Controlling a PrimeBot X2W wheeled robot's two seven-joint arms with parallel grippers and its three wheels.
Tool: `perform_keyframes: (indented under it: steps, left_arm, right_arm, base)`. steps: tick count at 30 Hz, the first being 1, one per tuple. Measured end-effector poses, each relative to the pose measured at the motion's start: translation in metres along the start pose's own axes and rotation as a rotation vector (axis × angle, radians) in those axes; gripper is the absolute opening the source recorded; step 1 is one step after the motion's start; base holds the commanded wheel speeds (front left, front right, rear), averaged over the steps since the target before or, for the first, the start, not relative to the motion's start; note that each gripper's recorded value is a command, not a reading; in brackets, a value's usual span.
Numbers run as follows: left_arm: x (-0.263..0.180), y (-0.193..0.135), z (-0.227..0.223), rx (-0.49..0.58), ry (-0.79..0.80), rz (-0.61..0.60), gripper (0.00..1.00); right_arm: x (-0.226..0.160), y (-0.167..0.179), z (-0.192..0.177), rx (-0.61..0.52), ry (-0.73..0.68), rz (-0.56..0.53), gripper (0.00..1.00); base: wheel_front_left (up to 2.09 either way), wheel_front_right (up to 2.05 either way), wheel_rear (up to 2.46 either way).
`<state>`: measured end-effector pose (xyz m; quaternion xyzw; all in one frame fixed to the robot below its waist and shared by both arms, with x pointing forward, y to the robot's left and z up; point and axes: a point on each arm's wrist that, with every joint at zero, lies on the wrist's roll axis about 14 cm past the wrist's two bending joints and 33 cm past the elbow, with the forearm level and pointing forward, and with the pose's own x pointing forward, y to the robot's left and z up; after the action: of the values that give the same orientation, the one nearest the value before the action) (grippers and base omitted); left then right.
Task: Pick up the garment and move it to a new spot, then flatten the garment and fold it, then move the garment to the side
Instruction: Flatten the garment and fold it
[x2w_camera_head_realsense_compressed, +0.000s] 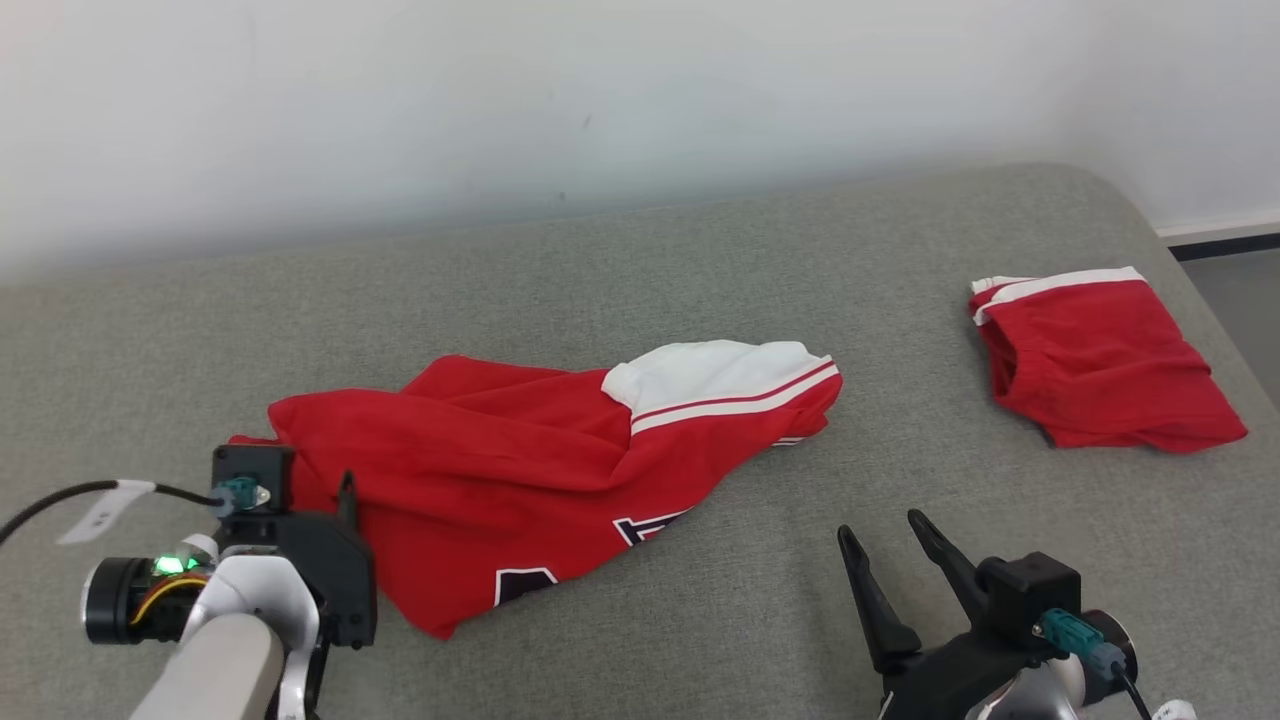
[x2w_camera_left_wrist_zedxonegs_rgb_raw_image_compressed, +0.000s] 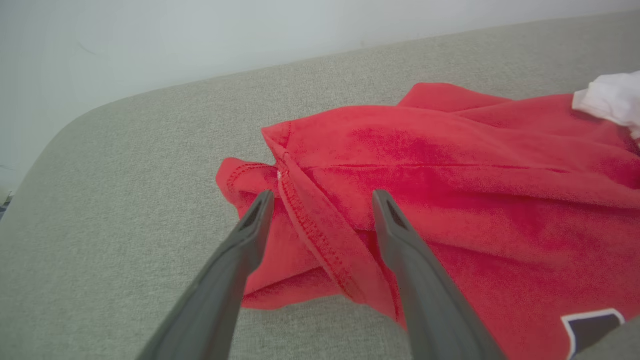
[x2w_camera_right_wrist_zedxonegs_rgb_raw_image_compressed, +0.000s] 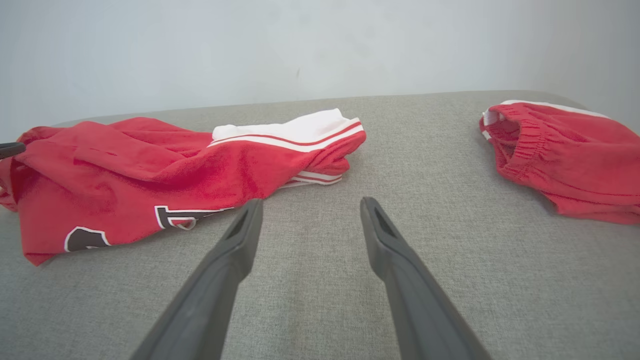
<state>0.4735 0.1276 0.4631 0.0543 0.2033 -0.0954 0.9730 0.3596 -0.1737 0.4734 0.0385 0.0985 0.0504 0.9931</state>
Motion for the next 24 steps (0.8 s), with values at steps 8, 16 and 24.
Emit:
perform_keyframes:
  steps: [8,16,24]
  left_arm:
    - [-0.009,-0.014,-0.029,0.079,0.077,0.007,1.0]
    - [-0.015,-0.002,-0.037,0.094,0.077,0.062,0.86]
    - [-0.021,0.013,-0.038,0.057,0.063,0.116,0.23]
  right_arm:
    - [-0.009,-0.011,-0.003,0.011,0.002,-0.038,1.0]
    - [-0.007,-0.012,-0.003,0.016,0.002,-0.042,1.0]
    - [-0.004,-0.008,-0.005,0.02,0.004,-0.032,1.0]
  base:
    - [0.0,0.0,0.0]
    - [0.0,0.0,0.0]
    - [0.0,0.0,0.0]
